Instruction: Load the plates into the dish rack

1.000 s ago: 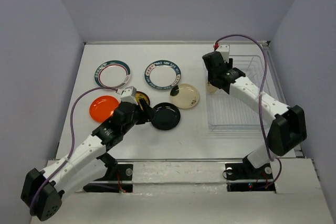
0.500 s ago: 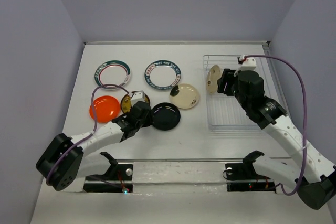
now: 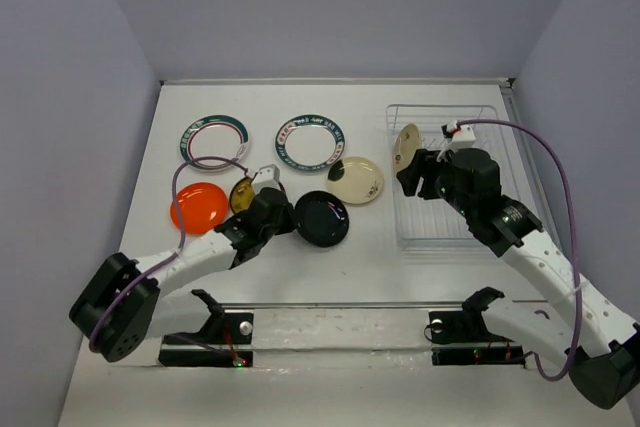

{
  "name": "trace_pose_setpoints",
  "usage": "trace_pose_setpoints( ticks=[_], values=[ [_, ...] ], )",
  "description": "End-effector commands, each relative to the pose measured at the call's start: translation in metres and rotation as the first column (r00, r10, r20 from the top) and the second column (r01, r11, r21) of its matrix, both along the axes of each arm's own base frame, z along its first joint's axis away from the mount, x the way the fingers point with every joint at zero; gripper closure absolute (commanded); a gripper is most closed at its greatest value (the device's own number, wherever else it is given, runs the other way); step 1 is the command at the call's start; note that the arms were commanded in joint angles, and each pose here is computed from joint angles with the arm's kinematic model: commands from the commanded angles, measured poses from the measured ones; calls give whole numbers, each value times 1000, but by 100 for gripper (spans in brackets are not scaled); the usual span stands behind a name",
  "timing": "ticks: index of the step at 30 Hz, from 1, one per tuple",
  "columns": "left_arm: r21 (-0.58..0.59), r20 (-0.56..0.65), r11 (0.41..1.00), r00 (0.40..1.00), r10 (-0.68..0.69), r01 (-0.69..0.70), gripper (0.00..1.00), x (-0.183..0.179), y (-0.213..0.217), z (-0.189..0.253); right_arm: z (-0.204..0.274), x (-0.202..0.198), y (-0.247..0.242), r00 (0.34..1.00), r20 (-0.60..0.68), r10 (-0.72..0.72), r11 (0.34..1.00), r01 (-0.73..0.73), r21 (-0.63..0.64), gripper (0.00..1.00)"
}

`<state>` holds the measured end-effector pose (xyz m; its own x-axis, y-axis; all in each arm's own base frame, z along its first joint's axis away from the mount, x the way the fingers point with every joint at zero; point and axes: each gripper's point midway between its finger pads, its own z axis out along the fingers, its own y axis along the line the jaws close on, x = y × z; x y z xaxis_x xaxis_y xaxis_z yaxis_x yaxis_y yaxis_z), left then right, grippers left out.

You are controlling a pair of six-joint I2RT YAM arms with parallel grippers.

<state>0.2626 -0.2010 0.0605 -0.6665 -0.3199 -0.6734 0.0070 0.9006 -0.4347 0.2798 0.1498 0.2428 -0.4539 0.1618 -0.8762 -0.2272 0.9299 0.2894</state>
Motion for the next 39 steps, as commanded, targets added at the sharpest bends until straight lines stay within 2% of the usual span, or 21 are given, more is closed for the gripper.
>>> trace_pose_setpoints(
  ticks=[1, 3, 4, 10, 14, 17, 23, 26, 28, 29, 30, 31, 32, 33, 35, 36, 37, 38, 39],
  values=[
    [-35, 102, 999, 995, 17, -14, 94, -6, 14, 44, 41, -20, 33, 975, 91, 201, 968, -212, 133, 27],
    [-79, 160, 997, 987, 13, -1, 94, -14, 19, 75, 44, -29, 47, 951, 93, 294, 941, -306, 149, 20],
    [-101, 194, 995, 981, 13, 7, 94, -14, 19, 94, 42, -36, 62, 919, 81, 387, 904, -395, 163, 18],
    [-261, 386, 955, 922, -31, 142, 94, -37, 17, 185, 30, -43, 91, 843, 40, 537, 818, -532, 221, 9],
    [-309, 446, 921, 891, -80, 237, 94, -43, 3, 209, 31, -49, 103, 800, 40, 598, 766, -586, 263, 8],
    [-330, 483, 893, 867, -119, 306, 94, -47, -8, 221, 22, -48, 108, 791, 9, 612, 757, -589, 284, 8],
    [-333, 503, 873, 850, -154, 355, 94, -48, -18, 225, 21, -59, 120, 735, 33, 678, 678, -641, 360, 9],
    [-338, 530, 855, 830, -172, 393, 94, -52, -22, 232, 15, -53, 123, 746, 23, 666, 685, -622, 379, 17],
    [-341, 542, 840, 818, -191, 422, 94, -55, -26, 236, 10, -50, 124, 751, 9, 660, 691, -612, 385, 44],
    [-345, 548, 835, 815, -191, 427, 94, -56, -26, 239, 11, -48, 125, 756, 8, 655, 693, -605, 391, 72],
    [-348, 550, 833, 813, -191, 431, 93, -57, -26, 240, 11, -46, 125, 762, 4, 647, 699, -596, 395, 84],
    [-349, 561, 829, 806, -189, 437, 88, -58, -26, 244, 14, -42, 123, 782, 11, 623, 717, -576, 393, 93],
    [-349, 568, 825, 801, -192, 445, 80, -59, -27, 246, 18, -39, 122, 792, 20, 611, 725, -569, 389, 93],
    [-342, 577, 824, 793, -195, 451, 60, -59, -27, 248, 22, -37, 120, 803, 32, 595, 735, -560, 383, 93],
    [-326, 585, 834, 788, -192, 445, 36, -58, -24, 251, 27, -19, 106, 877, 38, 479, 818, -462, 344, 93],
    [-308, 565, 859, 805, -181, 409, 21, -54, -19, 246, 45, -11, 96, 908, 77, 411, 853, -413, 319, 93],
    [-280, 576, 875, 798, -177, 396, 17, -52, -15, 253, 51, -4, 85, 937, 84, 341, 891, -350, 291, 93],
    [-263, 570, 890, 804, -168, 373, 15, -50, -10, 253, 48, 17, 54, 982, 77, 170, 959, -183, 217, 93],
    [-236, 543, 918, 827, -148, 319, 11, -46, -1, 245, 69, 26, 35, 989, 129, 68, 978, -91, 186, 93]
  ],
)
